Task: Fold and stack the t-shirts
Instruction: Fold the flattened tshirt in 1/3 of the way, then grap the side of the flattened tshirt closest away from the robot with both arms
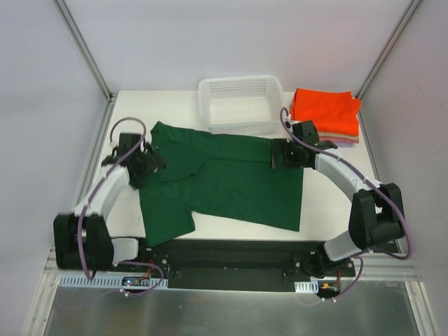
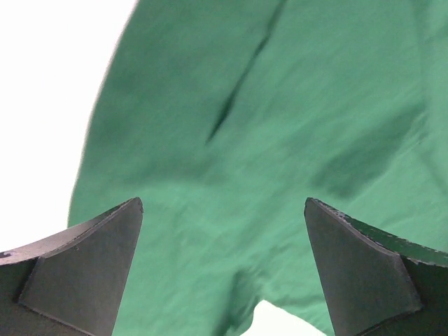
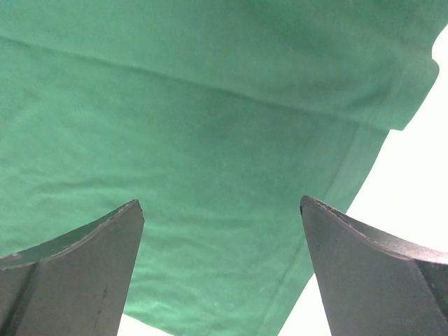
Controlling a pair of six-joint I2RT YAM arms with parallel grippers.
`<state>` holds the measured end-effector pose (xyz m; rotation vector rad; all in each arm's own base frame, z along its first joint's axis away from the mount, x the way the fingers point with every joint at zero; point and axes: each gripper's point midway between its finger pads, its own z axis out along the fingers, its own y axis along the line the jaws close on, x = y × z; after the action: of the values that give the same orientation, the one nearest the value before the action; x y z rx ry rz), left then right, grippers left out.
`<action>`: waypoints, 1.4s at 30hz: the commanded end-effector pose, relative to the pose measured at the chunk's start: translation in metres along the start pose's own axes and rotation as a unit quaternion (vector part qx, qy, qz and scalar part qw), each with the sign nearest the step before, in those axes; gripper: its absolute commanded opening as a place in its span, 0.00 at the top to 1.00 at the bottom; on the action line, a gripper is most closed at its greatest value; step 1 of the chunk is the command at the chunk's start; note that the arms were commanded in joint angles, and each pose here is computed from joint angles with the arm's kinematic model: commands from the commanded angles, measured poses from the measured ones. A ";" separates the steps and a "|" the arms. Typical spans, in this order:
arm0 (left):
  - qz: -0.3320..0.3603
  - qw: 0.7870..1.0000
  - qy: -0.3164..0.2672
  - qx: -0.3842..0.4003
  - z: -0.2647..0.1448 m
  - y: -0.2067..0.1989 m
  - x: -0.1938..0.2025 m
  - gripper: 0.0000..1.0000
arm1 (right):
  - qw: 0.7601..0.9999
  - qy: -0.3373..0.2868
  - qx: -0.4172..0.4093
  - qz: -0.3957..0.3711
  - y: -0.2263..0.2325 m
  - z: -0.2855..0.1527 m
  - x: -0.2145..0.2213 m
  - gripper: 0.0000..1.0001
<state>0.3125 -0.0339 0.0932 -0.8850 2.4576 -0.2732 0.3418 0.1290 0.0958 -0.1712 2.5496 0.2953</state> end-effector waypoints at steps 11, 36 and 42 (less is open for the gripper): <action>-0.079 0.987 0.054 -0.132 -0.062 0.106 0.145 0.13 | 0.998 0.018 0.044 0.032 -0.011 -0.020 0.047 0.04; -0.086 0.966 0.052 -0.237 -0.031 0.130 0.182 0.56 | 0.996 0.053 0.065 0.021 -0.022 -0.007 0.065 0.04; -0.074 0.969 0.048 -0.232 -0.024 0.118 0.177 0.84 | 0.996 0.053 0.069 0.019 -0.024 -0.008 0.066 0.04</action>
<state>0.1008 -0.0610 0.0103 -1.3116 2.6706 0.1910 0.2892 0.1047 0.0636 -0.0781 2.6613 0.1643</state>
